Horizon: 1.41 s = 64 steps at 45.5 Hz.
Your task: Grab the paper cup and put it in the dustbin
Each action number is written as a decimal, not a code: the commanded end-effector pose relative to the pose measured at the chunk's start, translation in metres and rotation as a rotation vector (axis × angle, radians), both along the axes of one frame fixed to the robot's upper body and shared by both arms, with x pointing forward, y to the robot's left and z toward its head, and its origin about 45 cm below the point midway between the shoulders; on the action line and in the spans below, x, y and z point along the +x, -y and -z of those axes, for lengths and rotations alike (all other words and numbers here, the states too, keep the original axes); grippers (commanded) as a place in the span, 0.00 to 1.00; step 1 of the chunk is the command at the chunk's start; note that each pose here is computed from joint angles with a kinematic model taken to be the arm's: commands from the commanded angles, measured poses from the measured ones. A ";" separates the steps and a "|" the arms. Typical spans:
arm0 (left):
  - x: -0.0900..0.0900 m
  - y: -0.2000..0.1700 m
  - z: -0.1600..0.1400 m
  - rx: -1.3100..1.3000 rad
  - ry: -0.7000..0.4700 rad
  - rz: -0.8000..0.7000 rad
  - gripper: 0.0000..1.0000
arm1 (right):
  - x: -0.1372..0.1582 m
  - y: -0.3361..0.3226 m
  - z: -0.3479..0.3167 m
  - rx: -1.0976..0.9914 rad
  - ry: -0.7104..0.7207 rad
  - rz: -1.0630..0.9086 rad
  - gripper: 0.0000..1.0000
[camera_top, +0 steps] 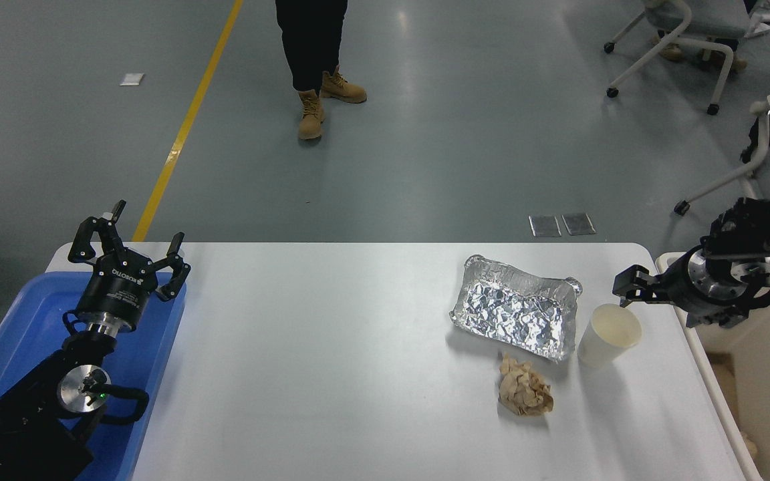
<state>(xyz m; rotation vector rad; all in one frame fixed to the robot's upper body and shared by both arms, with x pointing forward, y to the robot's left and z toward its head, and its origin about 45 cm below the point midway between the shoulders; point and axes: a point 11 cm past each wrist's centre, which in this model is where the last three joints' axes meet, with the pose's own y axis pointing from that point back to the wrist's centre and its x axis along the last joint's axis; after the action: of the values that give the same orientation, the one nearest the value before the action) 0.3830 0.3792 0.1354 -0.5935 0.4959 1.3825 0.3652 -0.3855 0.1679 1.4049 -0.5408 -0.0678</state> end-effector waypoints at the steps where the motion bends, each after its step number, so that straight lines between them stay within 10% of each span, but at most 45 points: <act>1: 0.000 0.000 0.000 0.001 0.000 -0.001 0.98 | -0.006 0.011 0.033 -0.032 0.003 0.011 0.99; 20: 0.000 0.000 0.000 0.000 0.000 0.001 0.98 | -0.017 0.019 0.056 -0.052 0.034 0.034 0.86; 32: 0.000 0.001 0.000 -0.001 -0.001 0.002 0.98 | -0.012 0.000 0.059 -0.024 0.043 0.008 0.01; 64: 0.000 0.000 0.000 0.000 0.000 0.001 0.98 | 0.038 0.012 -0.052 0.000 0.212 0.017 0.00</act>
<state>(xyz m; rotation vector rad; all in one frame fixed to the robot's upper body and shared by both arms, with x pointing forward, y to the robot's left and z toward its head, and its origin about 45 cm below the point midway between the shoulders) 0.3831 0.3788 0.1353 -0.5932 0.4969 1.3813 0.3879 -0.3896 0.1641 1.4011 -0.6782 0.0223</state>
